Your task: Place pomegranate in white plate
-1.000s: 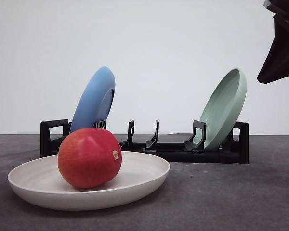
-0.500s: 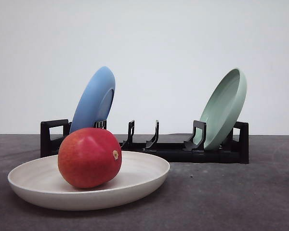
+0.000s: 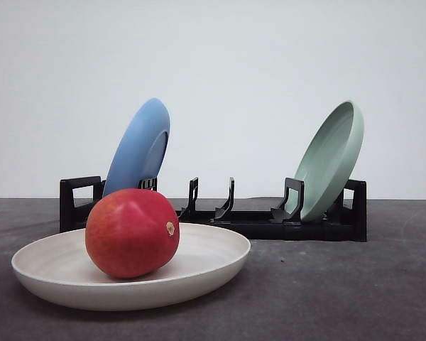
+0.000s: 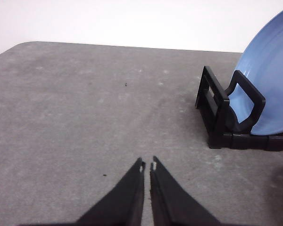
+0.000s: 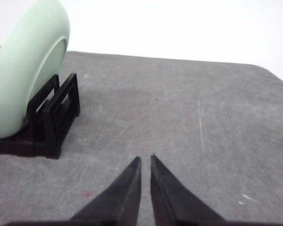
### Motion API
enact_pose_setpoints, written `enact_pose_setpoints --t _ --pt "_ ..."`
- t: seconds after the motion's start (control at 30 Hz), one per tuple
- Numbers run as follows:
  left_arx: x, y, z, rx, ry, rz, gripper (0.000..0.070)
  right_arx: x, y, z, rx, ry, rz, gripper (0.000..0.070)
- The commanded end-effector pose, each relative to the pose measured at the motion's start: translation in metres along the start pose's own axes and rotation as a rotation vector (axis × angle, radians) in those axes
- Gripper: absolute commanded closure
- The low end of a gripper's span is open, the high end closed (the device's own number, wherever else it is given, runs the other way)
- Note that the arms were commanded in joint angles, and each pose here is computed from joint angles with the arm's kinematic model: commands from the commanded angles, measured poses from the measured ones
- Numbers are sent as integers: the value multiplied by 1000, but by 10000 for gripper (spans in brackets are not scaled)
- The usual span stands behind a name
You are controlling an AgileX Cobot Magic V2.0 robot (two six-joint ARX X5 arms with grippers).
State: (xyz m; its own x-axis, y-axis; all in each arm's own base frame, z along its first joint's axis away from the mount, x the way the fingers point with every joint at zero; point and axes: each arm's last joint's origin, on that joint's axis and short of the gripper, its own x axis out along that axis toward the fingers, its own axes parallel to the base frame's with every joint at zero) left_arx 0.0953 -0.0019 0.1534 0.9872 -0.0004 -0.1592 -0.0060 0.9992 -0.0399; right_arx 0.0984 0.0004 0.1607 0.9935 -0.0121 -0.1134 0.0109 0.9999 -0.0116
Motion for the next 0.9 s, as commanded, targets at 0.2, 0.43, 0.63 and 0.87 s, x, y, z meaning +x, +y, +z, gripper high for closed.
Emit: enact_pose_setpoints --t 0.2,0.43,0.63,0.87 --pt "1 0 -2 5 -6 0 700 -1 -1 -7 29 10 -12 667" --pt "1 0 -2 5 -6 0 700 -1 -1 -4 30 -20 -12 668" --pt "1 0 -2 5 -6 0 700 -1 -1 -4 30 -20 -13 668" --pt "1 0 -2 5 -6 0 700 -1 -1 -4 30 -20 -12 668"
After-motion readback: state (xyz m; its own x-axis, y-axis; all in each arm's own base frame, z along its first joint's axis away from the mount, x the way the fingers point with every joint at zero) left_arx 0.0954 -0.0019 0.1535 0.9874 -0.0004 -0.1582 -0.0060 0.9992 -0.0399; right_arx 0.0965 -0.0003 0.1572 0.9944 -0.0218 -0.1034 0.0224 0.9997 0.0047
